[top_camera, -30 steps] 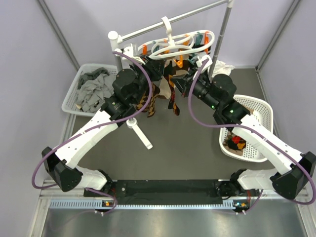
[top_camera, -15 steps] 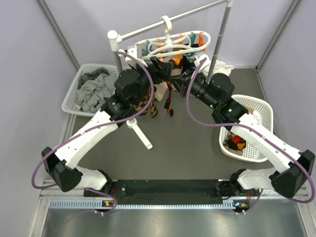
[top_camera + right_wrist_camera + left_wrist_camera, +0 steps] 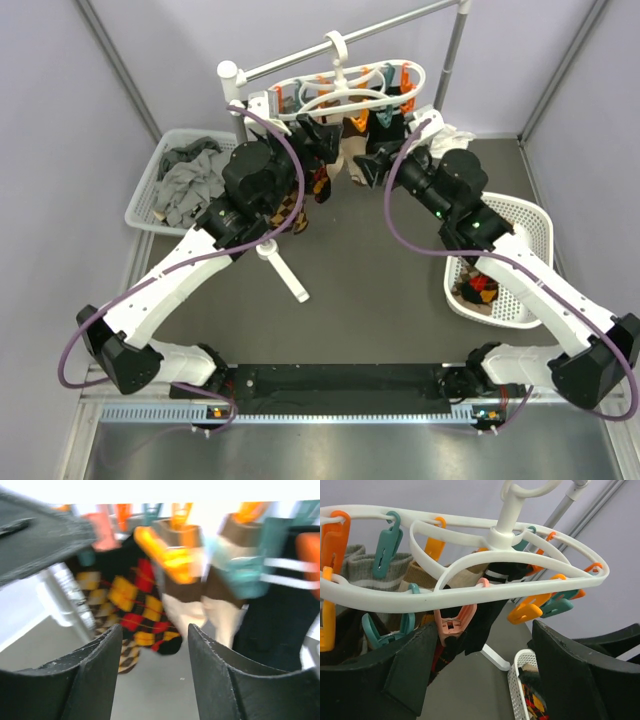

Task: Clip the socks to the hanger
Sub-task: Clamp the sock onto the hanger, then open the clamp at the hanger.

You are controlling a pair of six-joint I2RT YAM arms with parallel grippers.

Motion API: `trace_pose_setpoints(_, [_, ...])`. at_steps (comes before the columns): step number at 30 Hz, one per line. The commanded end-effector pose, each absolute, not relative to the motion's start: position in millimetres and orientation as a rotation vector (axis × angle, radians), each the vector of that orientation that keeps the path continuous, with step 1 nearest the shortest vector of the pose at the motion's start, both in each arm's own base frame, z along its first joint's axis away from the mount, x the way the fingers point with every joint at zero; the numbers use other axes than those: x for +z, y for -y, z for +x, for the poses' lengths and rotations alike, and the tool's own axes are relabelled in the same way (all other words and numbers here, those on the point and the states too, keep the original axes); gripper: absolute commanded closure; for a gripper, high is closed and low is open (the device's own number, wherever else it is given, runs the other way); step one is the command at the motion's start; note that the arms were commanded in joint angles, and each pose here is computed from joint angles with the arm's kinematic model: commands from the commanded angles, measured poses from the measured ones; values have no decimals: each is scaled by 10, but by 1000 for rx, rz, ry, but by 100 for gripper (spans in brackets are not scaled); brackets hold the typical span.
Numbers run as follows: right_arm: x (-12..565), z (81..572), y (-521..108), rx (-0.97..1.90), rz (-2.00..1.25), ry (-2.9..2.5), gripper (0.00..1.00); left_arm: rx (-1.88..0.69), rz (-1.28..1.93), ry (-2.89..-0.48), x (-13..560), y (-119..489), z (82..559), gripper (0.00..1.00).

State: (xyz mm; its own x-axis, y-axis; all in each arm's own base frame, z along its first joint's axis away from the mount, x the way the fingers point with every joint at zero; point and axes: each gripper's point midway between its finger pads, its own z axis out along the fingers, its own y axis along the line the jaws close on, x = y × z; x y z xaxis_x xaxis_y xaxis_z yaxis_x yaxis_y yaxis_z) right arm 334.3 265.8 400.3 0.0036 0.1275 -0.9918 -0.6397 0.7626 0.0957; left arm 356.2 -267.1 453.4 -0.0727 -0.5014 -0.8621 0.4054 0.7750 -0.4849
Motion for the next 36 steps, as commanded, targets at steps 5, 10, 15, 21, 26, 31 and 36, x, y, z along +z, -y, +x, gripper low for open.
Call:
trace_pose_setpoints(5, [4552,3373,-2451,688,-459,-1271,43,-728,-59,-1427,4698,2536,3426,20])
trace_pose_setpoints(10, [4585,3431,-2596,732,-534,-1260,42,-708,-13,-1439,4708,2498,3352,20])
trace_pose_setpoints(15, [4643,3505,-2646,752,-523,-1235,42,-705,76,-1469,4660,2493,3204,20])
trace_pose_setpoints(21, [4662,3553,-2742,793,-532,-1214,43,-800,148,-1443,4804,2547,2985,26])
trace_pose_setpoints(26, [4613,3569,-2811,832,-539,-1218,44,-845,167,-1465,4778,2747,3079,29])
trace_pose_setpoints(31, [4572,3552,-2822,839,-544,-1220,45,-832,140,-1454,4783,2876,3277,31])
trace_pose_setpoints(36, [4546,3530,-2799,827,-544,-1220,45,-776,112,-1459,4729,2953,3491,33])
